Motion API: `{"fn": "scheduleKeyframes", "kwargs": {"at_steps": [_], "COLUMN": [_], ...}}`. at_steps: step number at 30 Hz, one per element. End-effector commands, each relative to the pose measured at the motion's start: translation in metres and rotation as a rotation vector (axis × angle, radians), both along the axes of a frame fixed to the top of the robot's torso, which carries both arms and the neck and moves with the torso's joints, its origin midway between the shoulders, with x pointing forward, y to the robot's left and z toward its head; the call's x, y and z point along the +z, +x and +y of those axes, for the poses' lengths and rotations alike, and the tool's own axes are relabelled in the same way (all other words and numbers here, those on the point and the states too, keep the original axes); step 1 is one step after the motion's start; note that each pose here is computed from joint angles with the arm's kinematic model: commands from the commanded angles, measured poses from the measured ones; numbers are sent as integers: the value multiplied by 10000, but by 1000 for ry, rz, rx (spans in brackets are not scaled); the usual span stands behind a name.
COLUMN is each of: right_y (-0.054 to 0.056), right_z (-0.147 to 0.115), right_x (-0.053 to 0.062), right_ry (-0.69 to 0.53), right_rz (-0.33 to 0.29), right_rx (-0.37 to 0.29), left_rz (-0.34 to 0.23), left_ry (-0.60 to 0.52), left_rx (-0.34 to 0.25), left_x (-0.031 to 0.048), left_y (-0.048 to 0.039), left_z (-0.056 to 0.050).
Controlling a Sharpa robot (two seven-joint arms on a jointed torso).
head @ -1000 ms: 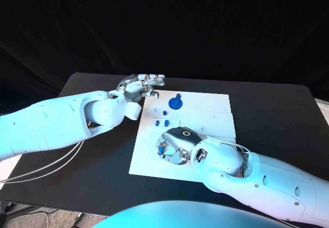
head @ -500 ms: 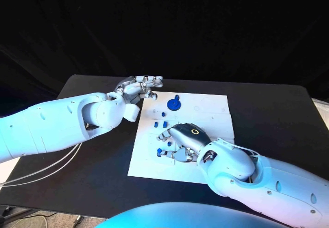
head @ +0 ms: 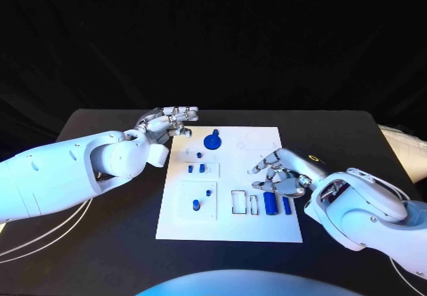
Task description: Assemble the parts on the task board
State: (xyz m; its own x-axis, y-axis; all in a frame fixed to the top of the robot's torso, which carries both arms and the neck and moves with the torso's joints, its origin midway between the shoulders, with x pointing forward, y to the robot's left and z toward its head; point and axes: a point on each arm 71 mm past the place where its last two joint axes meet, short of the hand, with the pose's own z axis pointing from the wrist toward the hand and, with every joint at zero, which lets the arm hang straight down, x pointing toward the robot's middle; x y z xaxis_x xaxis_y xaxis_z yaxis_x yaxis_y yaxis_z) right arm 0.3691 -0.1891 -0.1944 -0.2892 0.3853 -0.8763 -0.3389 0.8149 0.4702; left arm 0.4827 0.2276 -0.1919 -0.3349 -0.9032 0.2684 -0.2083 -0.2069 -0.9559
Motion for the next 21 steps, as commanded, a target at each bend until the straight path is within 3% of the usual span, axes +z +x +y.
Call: {"fn": "scheduleKeyframes", "kwargs": {"at_steps": [1,8,21], "right_y": [-40,-133,-180], "right_z": [-222,-456,-377], "right_x": [-95,-191,-359], "right_ry": [-1,-99,-160], "right_rz": [136,177,188], "right_rx": [-162,-230,-203], "left_rz": [-7,-4,-2], "left_ry": [-10,-11,-11], "left_rx": [-20,-28,-31], "left_x": [12,8,-1], "left_y": [-20,-43,-41], "left_z": [-29,-44,-47]}}
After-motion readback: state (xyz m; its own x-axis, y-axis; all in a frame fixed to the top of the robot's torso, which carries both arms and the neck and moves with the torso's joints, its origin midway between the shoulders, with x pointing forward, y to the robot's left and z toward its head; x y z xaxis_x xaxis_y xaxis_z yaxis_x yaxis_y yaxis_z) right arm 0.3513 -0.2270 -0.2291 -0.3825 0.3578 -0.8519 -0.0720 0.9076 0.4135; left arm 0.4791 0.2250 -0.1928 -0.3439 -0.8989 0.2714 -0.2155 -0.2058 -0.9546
